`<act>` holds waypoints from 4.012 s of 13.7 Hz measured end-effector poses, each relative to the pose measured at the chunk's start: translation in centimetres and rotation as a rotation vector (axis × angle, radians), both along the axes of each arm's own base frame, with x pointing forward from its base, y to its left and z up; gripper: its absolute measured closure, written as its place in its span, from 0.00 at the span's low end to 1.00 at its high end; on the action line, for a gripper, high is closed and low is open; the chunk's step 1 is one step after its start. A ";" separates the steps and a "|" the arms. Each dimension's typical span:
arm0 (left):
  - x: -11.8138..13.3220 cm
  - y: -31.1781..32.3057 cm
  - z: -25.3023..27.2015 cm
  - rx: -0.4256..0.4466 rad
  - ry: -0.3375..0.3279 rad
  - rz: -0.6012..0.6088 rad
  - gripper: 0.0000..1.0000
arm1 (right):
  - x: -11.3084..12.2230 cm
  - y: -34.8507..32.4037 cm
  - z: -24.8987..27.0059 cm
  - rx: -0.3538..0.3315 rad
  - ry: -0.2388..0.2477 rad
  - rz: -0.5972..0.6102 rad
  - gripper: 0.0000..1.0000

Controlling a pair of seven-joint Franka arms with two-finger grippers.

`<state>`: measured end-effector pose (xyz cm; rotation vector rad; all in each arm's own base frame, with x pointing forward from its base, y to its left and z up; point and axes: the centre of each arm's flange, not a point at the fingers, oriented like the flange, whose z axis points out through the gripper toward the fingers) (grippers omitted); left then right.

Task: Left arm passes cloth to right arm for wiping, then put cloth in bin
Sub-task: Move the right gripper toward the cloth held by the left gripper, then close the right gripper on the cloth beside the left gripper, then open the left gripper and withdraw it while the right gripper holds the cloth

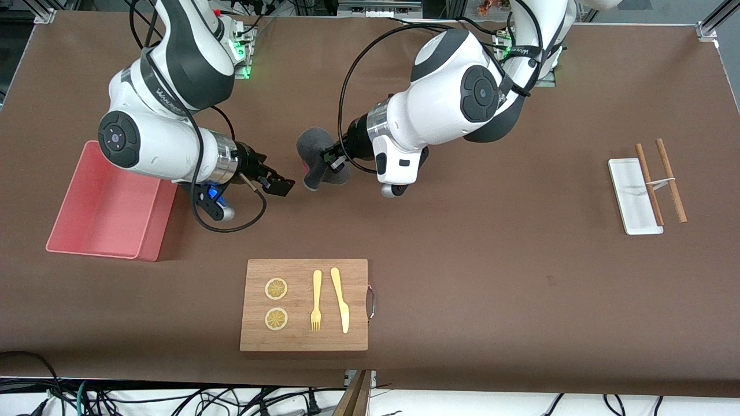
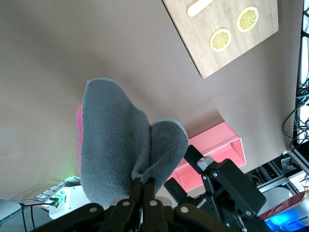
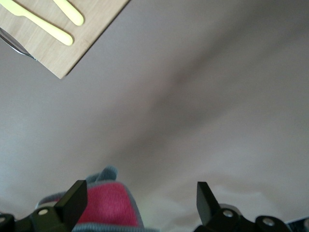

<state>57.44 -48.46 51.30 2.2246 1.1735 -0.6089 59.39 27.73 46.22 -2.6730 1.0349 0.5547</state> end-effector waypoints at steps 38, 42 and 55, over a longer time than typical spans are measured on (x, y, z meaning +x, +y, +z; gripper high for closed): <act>0.5 0.5 -0.1 0.005 -0.001 0.011 0.96 | -5.8 -1.1 -3.5 0.349 0.125 -0.470 0.97; 0.5 0.5 -0.1 0.005 -0.001 0.012 0.95 | -5.8 -1.1 -3.5 0.351 0.121 -0.464 0.97; 4.6 7.7 -1.0 0.053 0.071 0.060 0.00 | -4.8 -2.7 -9.2 0.346 0.047 -0.275 0.97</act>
